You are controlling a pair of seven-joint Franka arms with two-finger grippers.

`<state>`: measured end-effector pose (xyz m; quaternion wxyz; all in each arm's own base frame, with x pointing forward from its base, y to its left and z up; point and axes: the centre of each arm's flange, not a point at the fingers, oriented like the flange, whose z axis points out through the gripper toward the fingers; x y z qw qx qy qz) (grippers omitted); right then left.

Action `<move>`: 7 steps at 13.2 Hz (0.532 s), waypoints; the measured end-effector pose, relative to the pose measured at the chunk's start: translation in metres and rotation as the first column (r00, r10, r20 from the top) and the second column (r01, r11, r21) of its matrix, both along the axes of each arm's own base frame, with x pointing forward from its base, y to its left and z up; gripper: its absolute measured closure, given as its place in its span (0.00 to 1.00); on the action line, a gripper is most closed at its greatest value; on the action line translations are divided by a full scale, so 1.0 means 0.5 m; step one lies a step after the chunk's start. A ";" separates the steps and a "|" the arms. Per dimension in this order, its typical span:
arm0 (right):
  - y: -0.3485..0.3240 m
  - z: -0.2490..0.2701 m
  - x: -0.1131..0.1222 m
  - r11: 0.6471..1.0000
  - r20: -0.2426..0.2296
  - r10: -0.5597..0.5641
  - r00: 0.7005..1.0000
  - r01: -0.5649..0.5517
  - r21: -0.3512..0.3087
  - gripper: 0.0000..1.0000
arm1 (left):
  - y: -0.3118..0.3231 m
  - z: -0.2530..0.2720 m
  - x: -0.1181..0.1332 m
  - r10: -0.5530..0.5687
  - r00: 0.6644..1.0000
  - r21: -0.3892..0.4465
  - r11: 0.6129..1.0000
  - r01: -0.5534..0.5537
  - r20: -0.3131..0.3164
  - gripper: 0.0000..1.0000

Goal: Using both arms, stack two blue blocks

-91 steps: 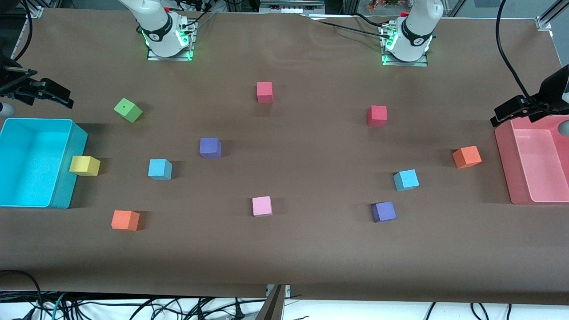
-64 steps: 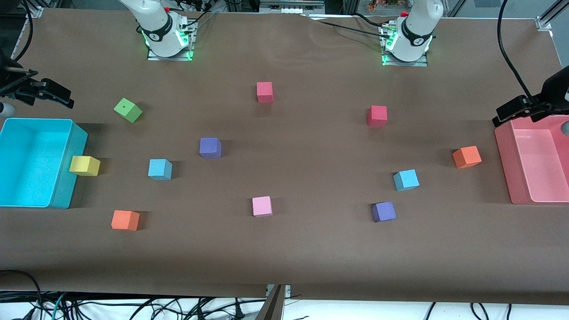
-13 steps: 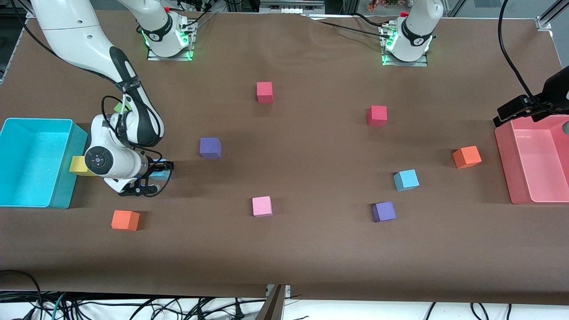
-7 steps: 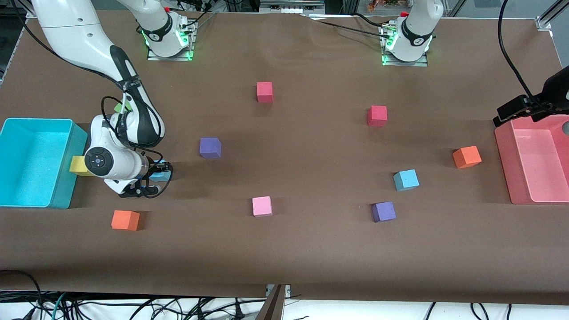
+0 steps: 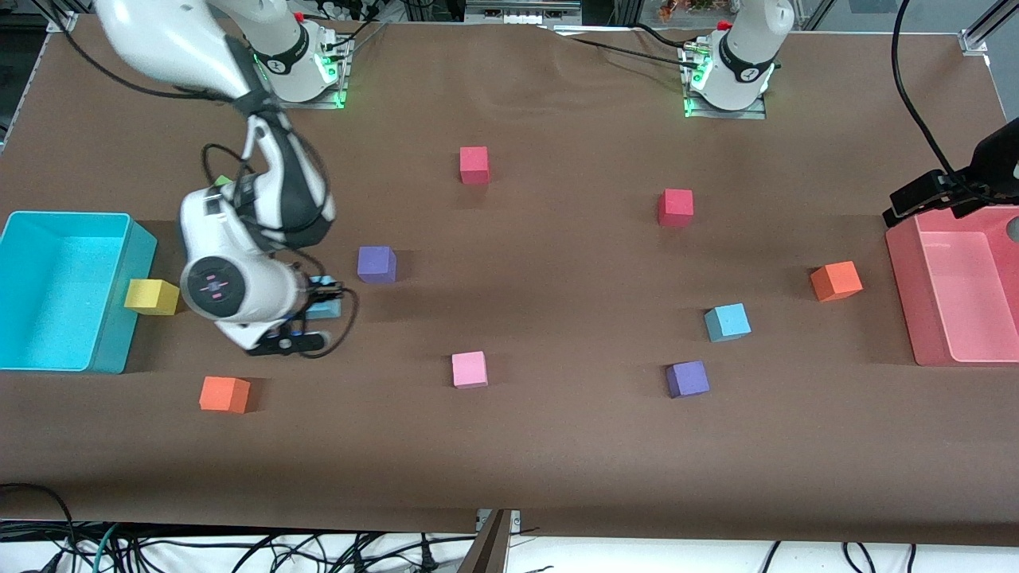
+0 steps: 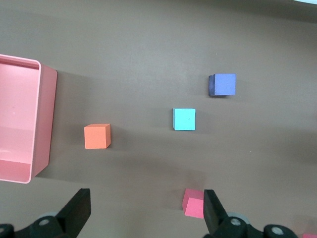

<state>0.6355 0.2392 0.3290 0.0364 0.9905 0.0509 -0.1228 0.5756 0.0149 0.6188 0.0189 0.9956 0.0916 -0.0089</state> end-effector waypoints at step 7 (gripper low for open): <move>0.446 -0.025 -0.151 0.999 0.056 -0.009 0.998 0.007 0.047 0.44 | 0.000 0.000 0.000 0.000 1.000 0.000 1.000 0.000 0.000 0.00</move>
